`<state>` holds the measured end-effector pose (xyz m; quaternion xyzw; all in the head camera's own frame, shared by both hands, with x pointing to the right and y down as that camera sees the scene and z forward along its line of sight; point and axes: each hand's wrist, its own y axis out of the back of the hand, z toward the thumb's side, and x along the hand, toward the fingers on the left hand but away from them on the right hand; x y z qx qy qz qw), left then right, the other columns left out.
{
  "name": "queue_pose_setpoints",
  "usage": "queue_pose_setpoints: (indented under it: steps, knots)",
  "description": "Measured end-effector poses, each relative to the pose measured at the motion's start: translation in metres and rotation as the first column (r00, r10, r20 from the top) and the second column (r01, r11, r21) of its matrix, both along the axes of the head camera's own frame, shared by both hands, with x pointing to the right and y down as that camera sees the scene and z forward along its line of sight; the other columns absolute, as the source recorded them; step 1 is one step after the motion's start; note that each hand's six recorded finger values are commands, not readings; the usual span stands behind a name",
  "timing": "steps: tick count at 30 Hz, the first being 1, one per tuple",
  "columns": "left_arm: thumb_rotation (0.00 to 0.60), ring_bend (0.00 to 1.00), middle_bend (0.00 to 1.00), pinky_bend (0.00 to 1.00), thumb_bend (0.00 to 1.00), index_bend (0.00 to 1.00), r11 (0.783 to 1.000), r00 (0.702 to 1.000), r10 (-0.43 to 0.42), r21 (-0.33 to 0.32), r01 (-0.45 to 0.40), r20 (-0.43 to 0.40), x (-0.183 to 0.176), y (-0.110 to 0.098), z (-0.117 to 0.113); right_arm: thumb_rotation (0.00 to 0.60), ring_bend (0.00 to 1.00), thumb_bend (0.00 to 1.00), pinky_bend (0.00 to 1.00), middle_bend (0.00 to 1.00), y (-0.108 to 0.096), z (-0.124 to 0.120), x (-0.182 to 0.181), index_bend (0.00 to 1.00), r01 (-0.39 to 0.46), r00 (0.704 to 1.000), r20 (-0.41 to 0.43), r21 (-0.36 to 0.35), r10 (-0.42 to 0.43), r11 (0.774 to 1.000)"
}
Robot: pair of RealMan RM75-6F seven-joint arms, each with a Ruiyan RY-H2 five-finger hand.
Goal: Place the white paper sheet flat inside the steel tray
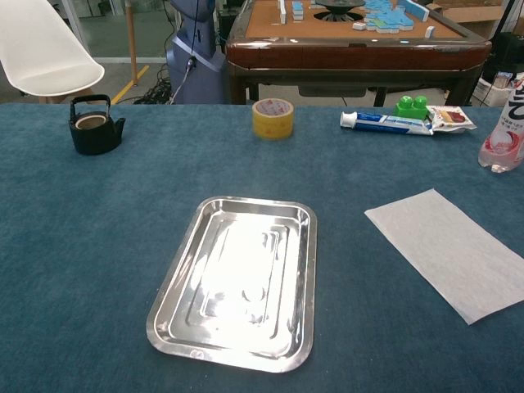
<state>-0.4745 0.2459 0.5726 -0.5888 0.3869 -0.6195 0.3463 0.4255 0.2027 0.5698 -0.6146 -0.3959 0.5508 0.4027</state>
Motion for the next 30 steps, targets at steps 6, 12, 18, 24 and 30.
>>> queue_pose_setpoints:
  steps: [6, 12, 18, 24, 30]
  knots:
    - [0.6, 0.35, 0.35, 0.56, 0.24, 0.25, 1.0, 1.0, -0.002, -0.007, 0.002, 0.002, -0.001, 0.0, 0.003, 0.6, 0.37, 0.0, 0.56, 0.46, 0.0, 0.002, 0.002, 0.52, -0.007, 1.0, -0.003, -0.004, 0.007, 1.0]
    - [0.6, 0.35, 0.35, 0.56, 0.24, 0.25, 1.0, 1.0, -0.008, -0.006, 0.008, 0.006, -0.004, 0.0, 0.001, 0.6, 0.42, 0.0, 0.64, 0.52, -0.001, 0.004, 0.001, 0.52, -0.009, 1.0, 0.001, -0.008, 0.009, 1.0]
    - [0.6, 0.35, 0.35, 0.56, 0.24, 0.25, 1.0, 1.0, -0.012, 0.0, 0.012, 0.009, -0.006, 0.0, -0.001, 0.6, 0.7, 0.0, 0.89, 0.81, 0.002, 0.005, -0.008, 0.52, 0.011, 1.0, 0.014, -0.007, -0.011, 1.0]
    - [0.6, 0.35, 0.35, 0.56, 0.24, 0.25, 1.0, 1.0, -0.01, 0.022, 0.01, 0.007, -0.005, -0.001, -0.005, 0.6, 0.93, 0.0, 1.0, 1.0, 0.003, 0.012, -0.022, 0.52, 0.066, 0.998, 0.025, -0.031, -0.065, 0.997]
    - [0.6, 0.35, 0.35, 0.56, 0.24, 0.25, 1.0, 1.0, -0.008, 0.013, 0.008, 0.007, -0.006, 0.0, -0.005, 0.6, 1.0, 0.0, 1.0, 1.0, 0.006, 0.025, -0.036, 0.52, 0.127, 0.991, 0.042, -0.092, -0.123, 0.988]
